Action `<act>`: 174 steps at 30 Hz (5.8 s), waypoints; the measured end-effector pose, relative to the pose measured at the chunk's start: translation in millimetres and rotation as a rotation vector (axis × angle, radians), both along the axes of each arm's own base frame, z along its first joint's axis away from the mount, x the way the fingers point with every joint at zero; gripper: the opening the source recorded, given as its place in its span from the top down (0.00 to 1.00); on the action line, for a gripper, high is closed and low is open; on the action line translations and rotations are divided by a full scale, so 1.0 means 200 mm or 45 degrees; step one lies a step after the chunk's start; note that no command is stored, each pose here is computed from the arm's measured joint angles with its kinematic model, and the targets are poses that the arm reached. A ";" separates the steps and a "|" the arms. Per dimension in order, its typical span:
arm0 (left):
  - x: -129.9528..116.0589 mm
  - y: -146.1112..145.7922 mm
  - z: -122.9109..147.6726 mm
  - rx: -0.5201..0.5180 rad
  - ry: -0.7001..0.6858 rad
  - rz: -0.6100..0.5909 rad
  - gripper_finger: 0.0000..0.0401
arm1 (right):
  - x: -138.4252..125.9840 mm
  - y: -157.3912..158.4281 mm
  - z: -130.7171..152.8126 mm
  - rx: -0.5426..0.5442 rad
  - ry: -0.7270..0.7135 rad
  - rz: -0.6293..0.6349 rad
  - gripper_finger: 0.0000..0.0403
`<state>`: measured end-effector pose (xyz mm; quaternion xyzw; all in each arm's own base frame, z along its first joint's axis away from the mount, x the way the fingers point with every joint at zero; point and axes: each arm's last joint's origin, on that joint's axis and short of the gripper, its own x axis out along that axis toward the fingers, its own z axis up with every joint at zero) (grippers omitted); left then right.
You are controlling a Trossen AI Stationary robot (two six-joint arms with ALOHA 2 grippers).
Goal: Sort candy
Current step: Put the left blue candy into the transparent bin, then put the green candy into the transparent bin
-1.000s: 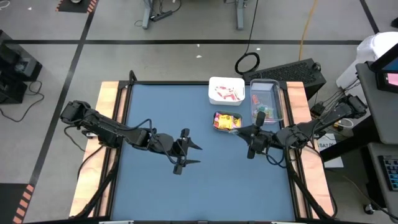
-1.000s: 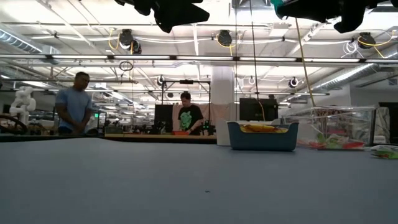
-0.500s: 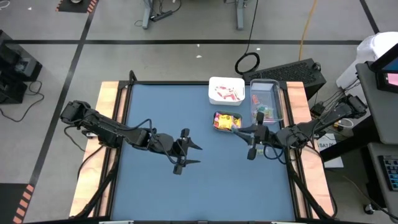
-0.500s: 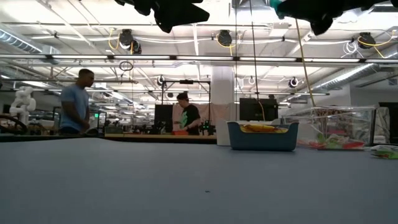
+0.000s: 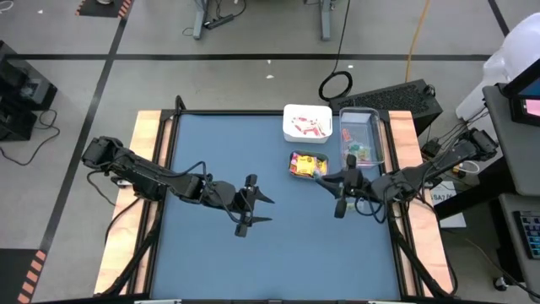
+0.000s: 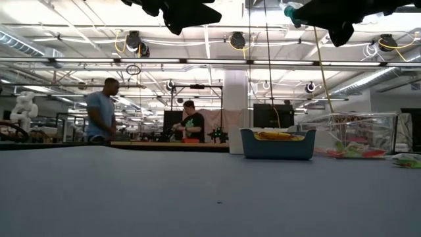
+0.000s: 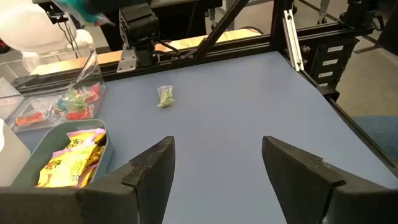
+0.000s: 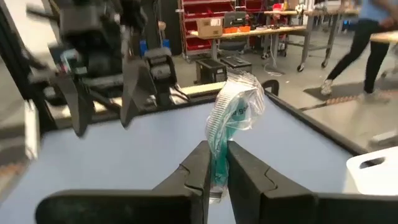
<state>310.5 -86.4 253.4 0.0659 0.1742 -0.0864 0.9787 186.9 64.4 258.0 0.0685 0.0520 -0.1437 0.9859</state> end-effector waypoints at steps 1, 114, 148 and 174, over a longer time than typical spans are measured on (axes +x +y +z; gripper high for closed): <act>0.00 0.00 0.00 0.000 0.000 0.000 0.38 | 0.00 0.00 -0.01 -0.049 0.025 0.004 0.91; -0.05 -0.16 0.02 -0.101 -0.034 -0.001 0.38 | -0.32 0.29 -0.54 0.036 1.405 -0.156 0.34; -0.05 -0.16 0.02 -0.102 -0.029 -0.007 0.38 | -0.33 0.27 -0.60 0.296 1.324 -0.056 0.48; -0.05 -0.16 0.02 -0.098 -0.030 -0.006 0.38 | -0.31 0.19 -0.70 0.365 1.299 -0.110 0.44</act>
